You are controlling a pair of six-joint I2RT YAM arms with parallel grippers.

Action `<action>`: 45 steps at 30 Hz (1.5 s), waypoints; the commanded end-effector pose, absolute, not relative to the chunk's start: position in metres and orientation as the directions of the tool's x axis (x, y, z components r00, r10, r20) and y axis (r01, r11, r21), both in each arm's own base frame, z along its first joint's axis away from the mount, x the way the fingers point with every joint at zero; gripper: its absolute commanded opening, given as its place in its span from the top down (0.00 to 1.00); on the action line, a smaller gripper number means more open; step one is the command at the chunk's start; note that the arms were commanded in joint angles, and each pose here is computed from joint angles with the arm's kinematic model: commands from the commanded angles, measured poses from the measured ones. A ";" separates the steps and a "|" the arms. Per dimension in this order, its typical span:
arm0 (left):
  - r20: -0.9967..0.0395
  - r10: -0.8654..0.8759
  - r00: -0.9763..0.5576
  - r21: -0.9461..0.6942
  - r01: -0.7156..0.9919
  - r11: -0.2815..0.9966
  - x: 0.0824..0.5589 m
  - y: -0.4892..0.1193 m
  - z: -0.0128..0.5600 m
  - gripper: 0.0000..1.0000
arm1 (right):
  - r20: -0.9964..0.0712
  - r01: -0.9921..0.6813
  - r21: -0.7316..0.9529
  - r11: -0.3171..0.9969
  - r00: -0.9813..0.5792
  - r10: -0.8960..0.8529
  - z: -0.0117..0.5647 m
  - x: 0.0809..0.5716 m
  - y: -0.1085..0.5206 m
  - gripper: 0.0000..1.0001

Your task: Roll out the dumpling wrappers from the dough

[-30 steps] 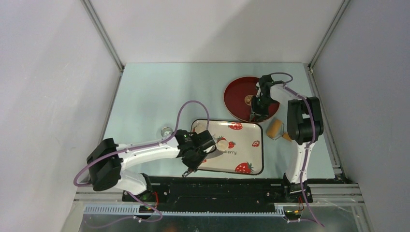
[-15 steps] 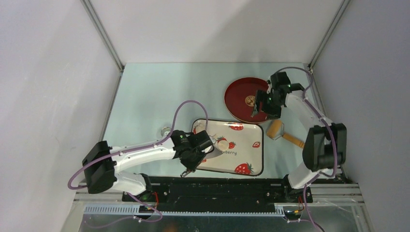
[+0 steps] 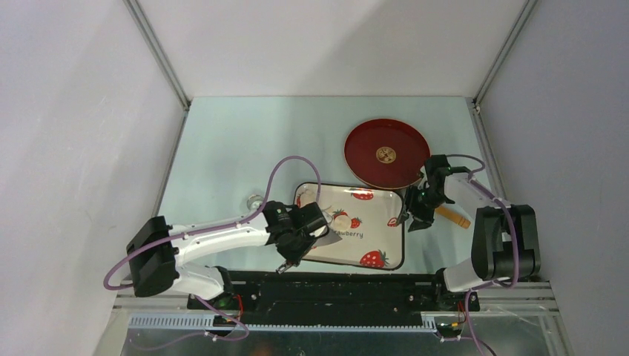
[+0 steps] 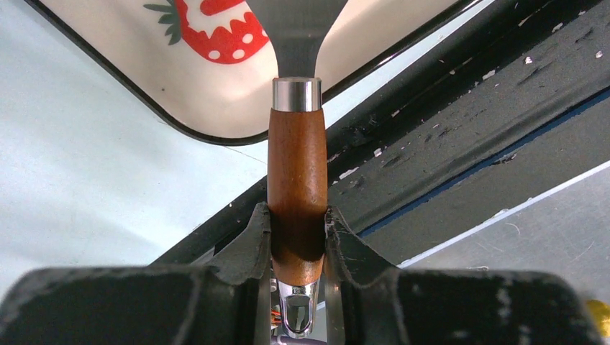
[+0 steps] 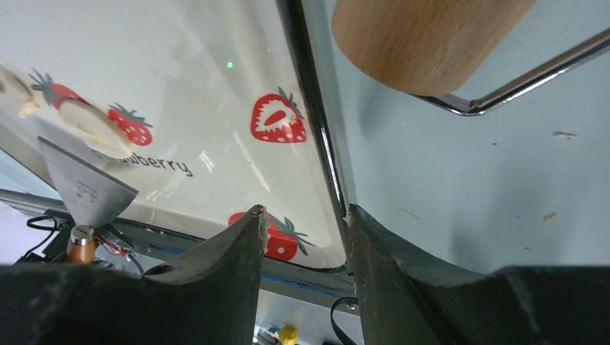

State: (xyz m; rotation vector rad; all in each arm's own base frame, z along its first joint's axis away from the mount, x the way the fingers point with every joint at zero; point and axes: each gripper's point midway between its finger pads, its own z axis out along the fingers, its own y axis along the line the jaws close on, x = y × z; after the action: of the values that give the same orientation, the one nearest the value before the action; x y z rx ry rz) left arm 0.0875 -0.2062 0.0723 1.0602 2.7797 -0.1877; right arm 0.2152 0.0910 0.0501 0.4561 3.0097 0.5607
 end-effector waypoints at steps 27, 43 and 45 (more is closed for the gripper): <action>-0.094 0.703 -0.705 -0.048 0.709 0.704 0.088 -0.218 0.050 1.00 | 0.067 0.288 0.436 0.853 -0.955 0.289 0.010 0.226 0.101 1.00; -0.082 0.669 -0.739 -0.084 0.674 0.734 0.105 -0.216 0.051 1.00 | 0.070 0.272 0.434 0.859 -0.961 0.269 0.010 0.223 0.102 1.00; -0.071 0.675 -0.735 -0.085 0.679 0.730 0.105 -0.218 0.049 1.00 | 0.072 0.273 0.435 0.858 -0.960 0.269 0.010 0.223 0.102 1.00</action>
State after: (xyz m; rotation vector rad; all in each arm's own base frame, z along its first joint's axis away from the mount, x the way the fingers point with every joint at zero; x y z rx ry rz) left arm 0.1029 -0.2090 0.0468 1.0768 2.8992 -0.1205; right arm 0.2221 0.1055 0.0163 0.3865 3.0208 0.7599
